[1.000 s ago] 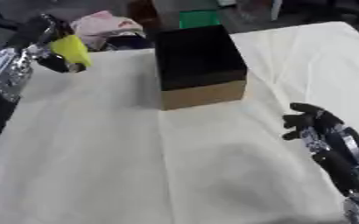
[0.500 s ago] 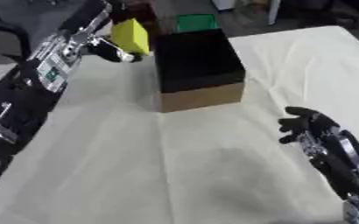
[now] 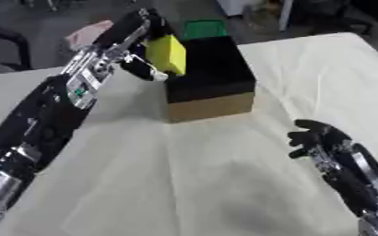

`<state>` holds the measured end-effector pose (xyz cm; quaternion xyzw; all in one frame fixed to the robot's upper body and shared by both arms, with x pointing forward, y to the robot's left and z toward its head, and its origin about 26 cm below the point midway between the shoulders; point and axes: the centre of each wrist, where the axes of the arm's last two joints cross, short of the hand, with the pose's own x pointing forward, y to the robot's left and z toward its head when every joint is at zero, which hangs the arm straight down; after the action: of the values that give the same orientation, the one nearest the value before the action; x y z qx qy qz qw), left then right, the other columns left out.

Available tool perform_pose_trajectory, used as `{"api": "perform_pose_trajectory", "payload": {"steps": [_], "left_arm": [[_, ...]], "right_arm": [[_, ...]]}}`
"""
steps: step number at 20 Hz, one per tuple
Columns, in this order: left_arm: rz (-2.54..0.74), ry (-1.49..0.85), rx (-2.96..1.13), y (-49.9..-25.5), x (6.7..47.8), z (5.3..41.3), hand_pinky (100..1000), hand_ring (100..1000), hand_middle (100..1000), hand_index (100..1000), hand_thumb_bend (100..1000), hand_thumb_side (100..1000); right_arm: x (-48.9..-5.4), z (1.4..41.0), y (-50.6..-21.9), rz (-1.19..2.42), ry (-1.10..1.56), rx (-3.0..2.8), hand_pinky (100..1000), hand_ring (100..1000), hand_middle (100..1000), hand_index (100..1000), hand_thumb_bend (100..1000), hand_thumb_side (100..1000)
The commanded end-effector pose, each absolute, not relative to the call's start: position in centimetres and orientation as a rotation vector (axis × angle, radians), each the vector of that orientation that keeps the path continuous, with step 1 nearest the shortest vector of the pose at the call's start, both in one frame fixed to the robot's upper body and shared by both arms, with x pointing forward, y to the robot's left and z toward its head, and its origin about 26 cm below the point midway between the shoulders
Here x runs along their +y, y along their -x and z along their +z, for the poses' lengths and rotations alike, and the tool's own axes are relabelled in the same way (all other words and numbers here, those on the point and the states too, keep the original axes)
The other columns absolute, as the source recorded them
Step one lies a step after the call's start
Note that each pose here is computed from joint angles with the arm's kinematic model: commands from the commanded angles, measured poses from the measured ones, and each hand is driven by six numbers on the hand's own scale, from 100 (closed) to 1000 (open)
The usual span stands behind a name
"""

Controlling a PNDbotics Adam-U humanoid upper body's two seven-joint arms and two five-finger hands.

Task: Pick up objects on the table and place them in the box.

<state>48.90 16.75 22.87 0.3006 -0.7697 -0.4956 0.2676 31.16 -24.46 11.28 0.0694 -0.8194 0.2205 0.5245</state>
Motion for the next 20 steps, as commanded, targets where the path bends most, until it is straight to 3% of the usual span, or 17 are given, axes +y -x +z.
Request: {"api": "perform_pose_trajectory", "payload": {"steps": [1, 3, 7, 9, 10, 12, 17, 19, 20], "left_arm": [[-1.346, -0.847, -2.086, -49.0, 16.6, 23.3, 678, 551, 474, 684, 571, 100], [-1.33, -0.862, -2.086, -49.1, 16.6, 22.9, 684, 591, 516, 697, 605, 115], [-1.323, -0.882, -2.098, -49.2, 16.4, 22.3, 731, 693, 643, 753, 723, 230], [-1.333, -0.881, -2.101, -49.2, 16.3, 22.1, 752, 727, 706, 770, 805, 277], [-1.335, -0.882, -2.104, -49.2, 16.3, 22.0, 781, 766, 768, 803, 937, 338], [-1.344, -0.889, -2.105, -49.2, 16.4, 22.0, 800, 802, 819, 831, 1000, 370], [-1.294, -0.855, -2.147, -49.0, 16.8, 22.2, 792, 798, 824, 832, 970, 389], [-1.237, -0.81, -2.194, -48.7, 17.1, 22.8, 779, 777, 797, 816, 900, 382], [-1.204, -0.784, -2.216, -48.5, 17.3, 23.3, 769, 758, 768, 797, 808, 413]], "right_arm": [[-24.4, 11.9, -31.3, 0.543, -0.176, -1.976, 623, 814, 560, 829, 100, 600], [-24.3, 11.9, -31.4, 0.544, -0.179, -1.976, 623, 813, 560, 830, 100, 605], [-24.1, 11.9, -31.4, 0.55, -0.186, -1.976, 623, 813, 560, 830, 100, 609], [-24.1, 11.9, -31.4, 0.551, -0.187, -1.977, 624, 813, 560, 830, 100, 609], [-24.1, 11.9, -31.4, 0.551, -0.187, -1.977, 624, 812, 560, 830, 100, 610], [-24.1, 11.9, -31.4, 0.55, -0.187, -1.977, 624, 812, 560, 829, 100, 612], [-24.1, 11.8, -31.5, 0.551, -0.187, -1.973, 624, 812, 559, 829, 100, 613], [-24.2, 11.8, -31.5, 0.548, -0.182, -1.972, 624, 812, 559, 828, 100, 613], [-24.3, 11.7, -31.5, 0.546, -0.178, -1.972, 624, 812, 559, 828, 100, 613]]}}
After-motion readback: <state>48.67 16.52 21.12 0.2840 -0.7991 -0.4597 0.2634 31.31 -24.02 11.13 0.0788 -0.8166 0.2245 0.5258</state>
